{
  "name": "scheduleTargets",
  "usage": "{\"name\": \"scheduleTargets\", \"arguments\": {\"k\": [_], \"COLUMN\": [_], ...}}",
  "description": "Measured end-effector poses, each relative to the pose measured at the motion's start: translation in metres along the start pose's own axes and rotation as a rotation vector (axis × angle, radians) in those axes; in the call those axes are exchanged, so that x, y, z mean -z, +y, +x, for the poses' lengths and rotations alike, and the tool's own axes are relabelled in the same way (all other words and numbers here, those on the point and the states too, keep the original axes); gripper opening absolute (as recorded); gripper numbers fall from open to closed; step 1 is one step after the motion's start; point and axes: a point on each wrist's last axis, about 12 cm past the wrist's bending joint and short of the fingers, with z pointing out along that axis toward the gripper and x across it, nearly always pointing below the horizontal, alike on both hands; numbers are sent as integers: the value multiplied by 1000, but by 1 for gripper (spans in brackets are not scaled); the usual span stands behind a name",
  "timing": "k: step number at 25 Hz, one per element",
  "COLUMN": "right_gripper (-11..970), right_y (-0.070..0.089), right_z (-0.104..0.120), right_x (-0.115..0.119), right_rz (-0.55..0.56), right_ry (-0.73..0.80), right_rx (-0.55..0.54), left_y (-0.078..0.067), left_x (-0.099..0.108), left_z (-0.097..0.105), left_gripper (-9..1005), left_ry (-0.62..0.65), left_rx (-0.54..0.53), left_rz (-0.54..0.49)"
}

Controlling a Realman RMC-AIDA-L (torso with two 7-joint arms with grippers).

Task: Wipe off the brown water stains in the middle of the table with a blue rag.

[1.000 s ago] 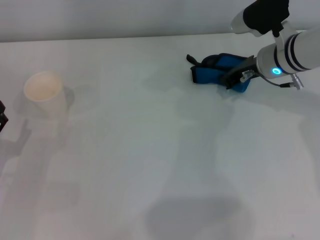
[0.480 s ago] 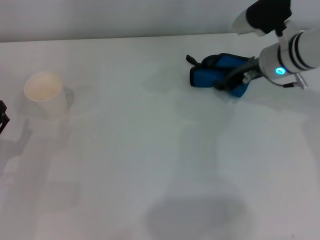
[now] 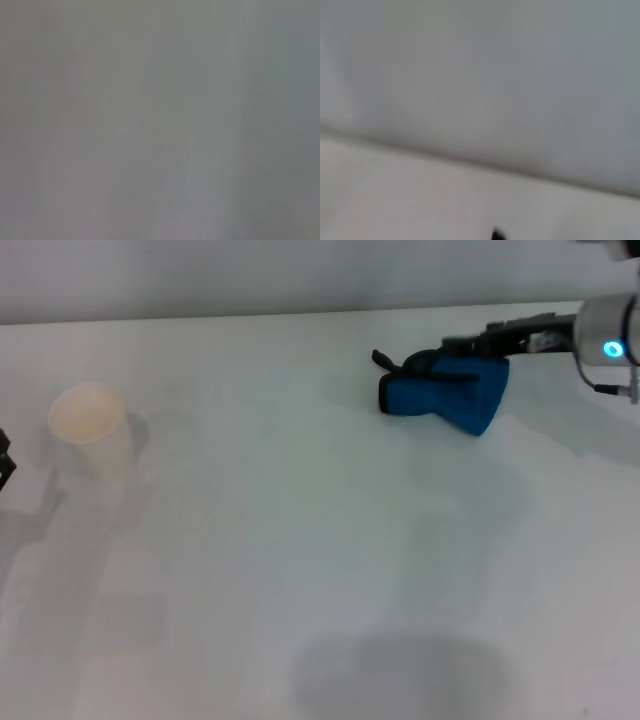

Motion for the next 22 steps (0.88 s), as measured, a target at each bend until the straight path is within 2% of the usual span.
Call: {"name": "scheduleTargets", "arguments": {"k": [1,2,5,6,7,8,9,11,15,18,21,22], "right_gripper": [747,756,784,793,802,802,802,802,802,802,802,802], "right_y": [-4,-14,-35,-35,-41,-51,-51,-64,-71,-74,-69,-67], "right_z": [2,8,23,23,29,41,41,57,60,55,46,43], "right_x": [3,12,28,28,33,40,40,50,50,39,22,19], "right_rz": [-7,-13,4,4,15,47,47,129,237,367,490,508], "right_ry": [-34,-129,-319,-319,-384,-480,-480,-584,-603,-550,-495,-496], "right_rx": [-29,-109,-264,-264,-317,-396,-396,-461,-399,-253,-85,-57], "left_y": [1,1,2,2,2,2,2,3,5,6,7,8], "left_x": [-1,-1,-3,-3,-4,-5,-6,-8,-16,-22,-28,-31], "left_z": [-1,-1,-2,-2,-3,-3,-3,-3,-2,-2,-4,-6], "left_gripper": [888,888,888,888,888,888,888,888,887,887,887,887], "left_ry": [-5,-8,-18,-18,-21,-25,-27,-25,-5,10,0,-13], "left_rx": [3,6,18,18,22,28,32,42,84,102,117,158], "left_rz": [-9,-15,-36,-36,-41,-48,-54,-73,-133,-159,-170,-186]}}
